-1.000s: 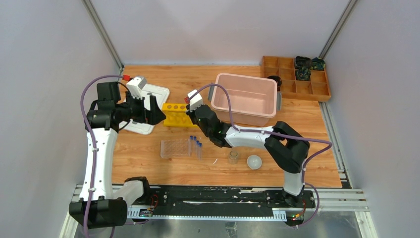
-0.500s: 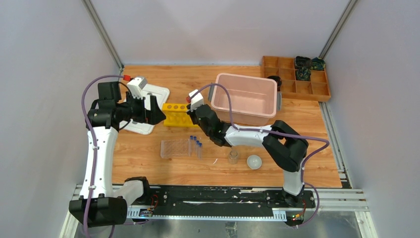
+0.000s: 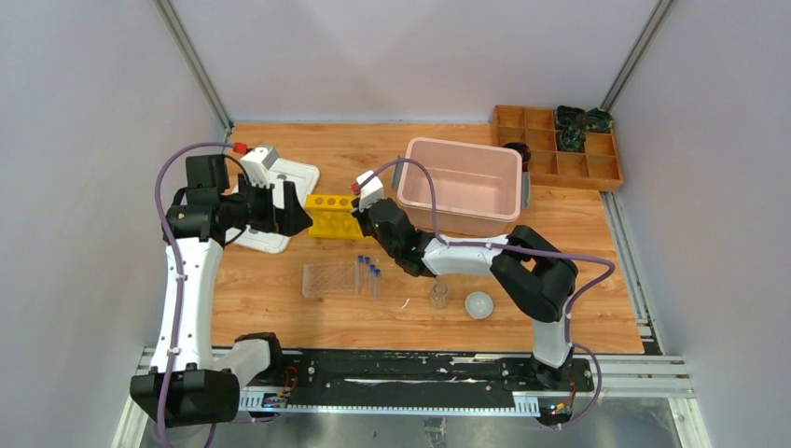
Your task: Organize the chemistry lab equipment
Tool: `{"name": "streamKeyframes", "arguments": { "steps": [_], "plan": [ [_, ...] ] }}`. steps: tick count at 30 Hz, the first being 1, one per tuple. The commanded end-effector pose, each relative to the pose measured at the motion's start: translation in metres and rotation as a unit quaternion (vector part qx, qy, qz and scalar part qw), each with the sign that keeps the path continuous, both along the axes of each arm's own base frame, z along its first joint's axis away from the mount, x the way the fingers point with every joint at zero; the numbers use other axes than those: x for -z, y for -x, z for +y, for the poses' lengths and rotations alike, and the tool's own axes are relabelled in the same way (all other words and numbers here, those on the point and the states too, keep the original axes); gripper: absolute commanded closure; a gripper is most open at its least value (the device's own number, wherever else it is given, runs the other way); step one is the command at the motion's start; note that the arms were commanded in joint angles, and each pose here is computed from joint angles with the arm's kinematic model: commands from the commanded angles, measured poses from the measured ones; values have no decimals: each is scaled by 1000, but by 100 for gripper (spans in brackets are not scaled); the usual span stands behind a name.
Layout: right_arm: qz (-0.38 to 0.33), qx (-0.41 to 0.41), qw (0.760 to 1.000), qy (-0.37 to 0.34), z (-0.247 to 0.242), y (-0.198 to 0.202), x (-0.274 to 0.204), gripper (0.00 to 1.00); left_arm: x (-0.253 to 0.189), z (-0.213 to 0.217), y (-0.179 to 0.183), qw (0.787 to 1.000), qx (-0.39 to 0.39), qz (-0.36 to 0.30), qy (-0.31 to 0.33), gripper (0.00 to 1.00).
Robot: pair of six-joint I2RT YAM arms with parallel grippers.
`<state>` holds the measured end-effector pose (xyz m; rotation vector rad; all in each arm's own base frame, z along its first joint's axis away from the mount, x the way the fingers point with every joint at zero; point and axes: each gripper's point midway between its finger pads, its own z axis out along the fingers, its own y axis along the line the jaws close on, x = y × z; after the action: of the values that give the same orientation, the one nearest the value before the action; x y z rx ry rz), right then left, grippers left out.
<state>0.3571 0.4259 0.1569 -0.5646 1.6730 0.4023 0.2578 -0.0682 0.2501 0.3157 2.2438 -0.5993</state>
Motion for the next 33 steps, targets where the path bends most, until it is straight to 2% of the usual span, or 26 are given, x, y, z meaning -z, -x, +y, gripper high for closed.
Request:
{"name": "streamKeyframes", "arguments": {
  "steps": [1,14,25,33],
  "plan": [
    [5,12,1000,-6,-6,-5,13,100,0,1,0,1000,4,-10,-8,0],
    [-17,14,1000,-17,-11,-5,-4,100,1,3,2,1000,3,-13,-15,0],
    [-66,33,995,-61,-22,-11,-54,100,-4,3,0,1000,1,-17,-12,0],
    [-56,32,996,-63,-20,-14,-45,100,-1,3,0,1000,1,-13,-13,0]
  ]
}}
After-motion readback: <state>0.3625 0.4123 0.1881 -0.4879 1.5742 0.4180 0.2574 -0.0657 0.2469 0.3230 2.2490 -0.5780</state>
